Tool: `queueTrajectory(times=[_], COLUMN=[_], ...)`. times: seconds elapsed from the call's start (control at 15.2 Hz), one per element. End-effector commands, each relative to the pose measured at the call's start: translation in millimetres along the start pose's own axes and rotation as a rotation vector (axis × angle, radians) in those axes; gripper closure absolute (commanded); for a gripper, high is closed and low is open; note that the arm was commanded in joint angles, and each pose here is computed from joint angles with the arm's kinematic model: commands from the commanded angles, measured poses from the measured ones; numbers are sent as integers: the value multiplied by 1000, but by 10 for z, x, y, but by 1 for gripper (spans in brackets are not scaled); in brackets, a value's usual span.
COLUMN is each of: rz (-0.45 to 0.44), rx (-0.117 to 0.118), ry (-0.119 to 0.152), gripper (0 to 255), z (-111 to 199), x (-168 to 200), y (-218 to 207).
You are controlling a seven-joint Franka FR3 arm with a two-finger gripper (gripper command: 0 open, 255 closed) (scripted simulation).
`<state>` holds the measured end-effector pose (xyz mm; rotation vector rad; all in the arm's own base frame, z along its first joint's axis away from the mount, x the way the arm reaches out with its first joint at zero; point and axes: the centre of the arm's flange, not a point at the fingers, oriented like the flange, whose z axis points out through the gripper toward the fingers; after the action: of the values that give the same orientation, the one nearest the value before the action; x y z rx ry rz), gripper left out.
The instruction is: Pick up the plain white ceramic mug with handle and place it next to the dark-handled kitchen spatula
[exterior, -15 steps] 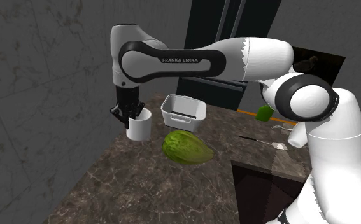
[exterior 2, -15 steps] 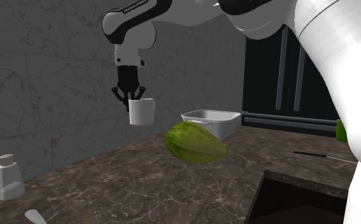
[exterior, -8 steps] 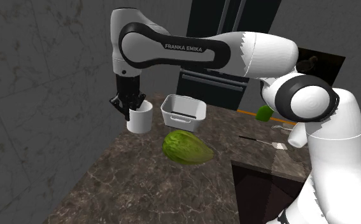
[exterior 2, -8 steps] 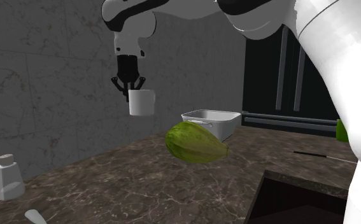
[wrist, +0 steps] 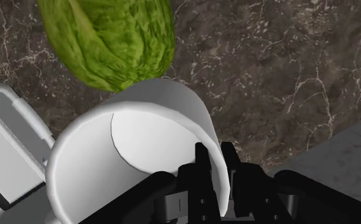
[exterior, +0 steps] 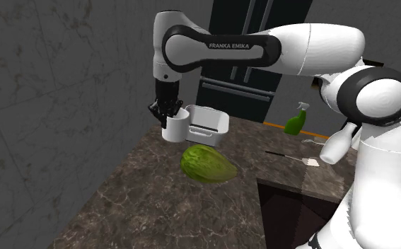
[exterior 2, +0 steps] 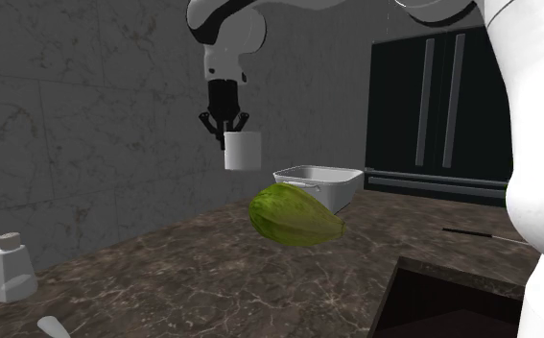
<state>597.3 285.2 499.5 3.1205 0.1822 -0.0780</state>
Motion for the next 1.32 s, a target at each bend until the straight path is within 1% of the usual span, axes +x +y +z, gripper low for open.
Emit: queueTrajectory(times=[0.0, 1.25], rz=[-1, -1], rx=[0, 0], ry=[0, 0], gripper=[255, 255], z=[14, 73], x=[-72, -793], y=[256, 2657])
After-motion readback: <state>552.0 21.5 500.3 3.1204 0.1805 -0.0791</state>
